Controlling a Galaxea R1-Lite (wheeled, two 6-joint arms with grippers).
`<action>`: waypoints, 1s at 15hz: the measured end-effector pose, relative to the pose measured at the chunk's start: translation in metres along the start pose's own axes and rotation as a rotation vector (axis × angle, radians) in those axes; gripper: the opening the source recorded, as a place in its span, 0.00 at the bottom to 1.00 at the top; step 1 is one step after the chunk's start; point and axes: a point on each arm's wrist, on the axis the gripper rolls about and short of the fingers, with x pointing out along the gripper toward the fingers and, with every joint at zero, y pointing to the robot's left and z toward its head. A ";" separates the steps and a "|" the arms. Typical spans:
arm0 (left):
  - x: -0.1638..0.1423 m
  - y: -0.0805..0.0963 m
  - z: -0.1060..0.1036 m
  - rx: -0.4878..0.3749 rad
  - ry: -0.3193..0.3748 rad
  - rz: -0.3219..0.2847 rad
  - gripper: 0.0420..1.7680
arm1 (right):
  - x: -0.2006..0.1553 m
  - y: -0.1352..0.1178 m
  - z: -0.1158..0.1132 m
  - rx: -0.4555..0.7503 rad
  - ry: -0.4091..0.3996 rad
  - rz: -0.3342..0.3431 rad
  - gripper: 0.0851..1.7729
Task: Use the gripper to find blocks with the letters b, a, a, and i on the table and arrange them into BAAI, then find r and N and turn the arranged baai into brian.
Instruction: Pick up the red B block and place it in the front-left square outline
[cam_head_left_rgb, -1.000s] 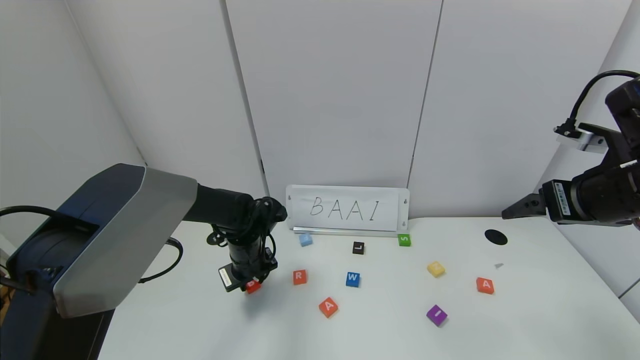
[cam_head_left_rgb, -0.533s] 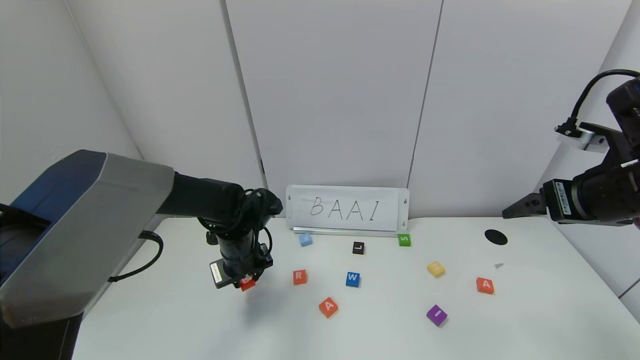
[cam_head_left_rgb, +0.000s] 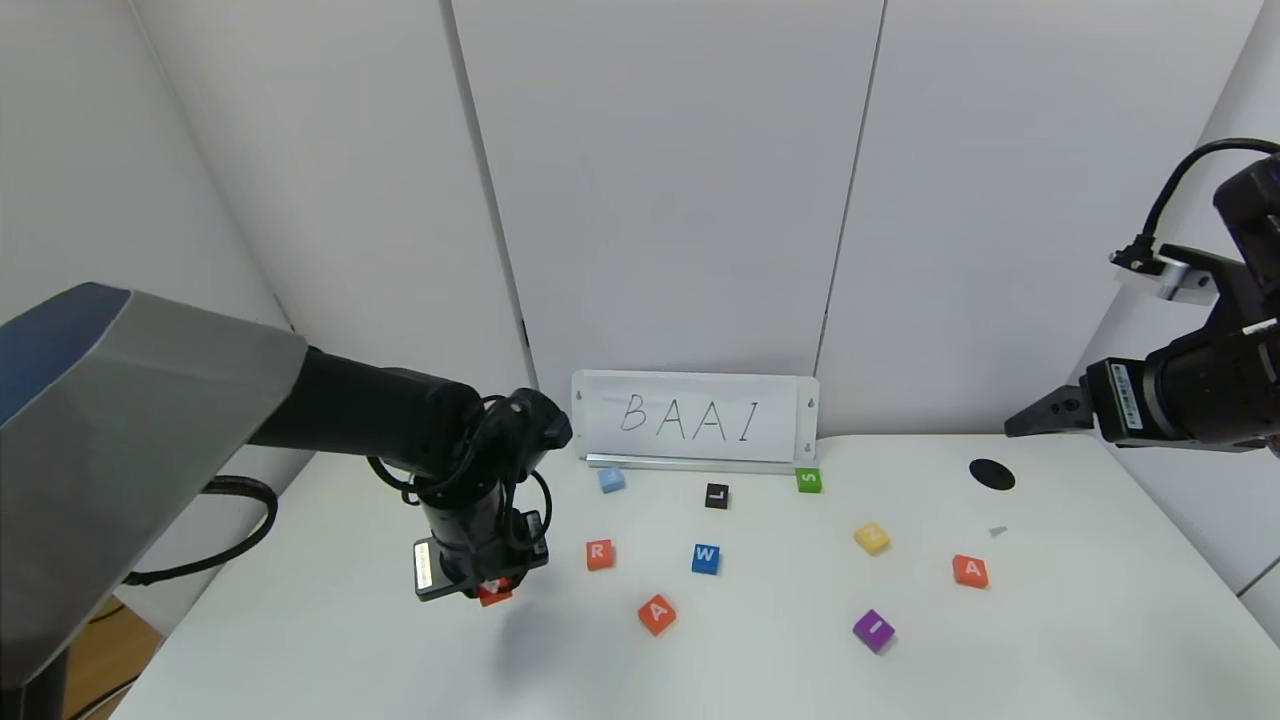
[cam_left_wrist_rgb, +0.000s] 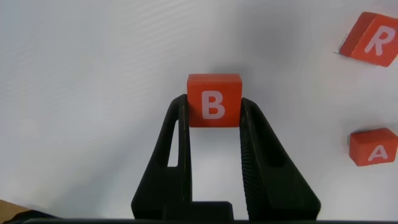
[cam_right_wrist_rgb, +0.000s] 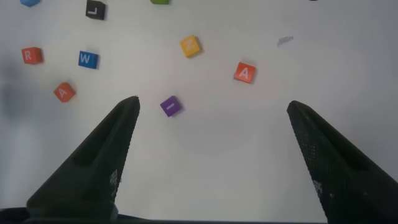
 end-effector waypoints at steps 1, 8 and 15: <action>0.000 0.001 -0.005 0.014 -0.010 -0.012 0.27 | 0.000 0.000 0.000 0.000 0.000 0.000 0.96; 0.008 0.012 -0.051 0.152 -0.040 -0.059 0.27 | 0.000 0.000 0.000 0.000 0.001 0.000 0.96; 0.015 0.012 -0.096 0.253 -0.040 -0.087 0.27 | 0.000 0.000 0.000 0.000 0.001 0.000 0.96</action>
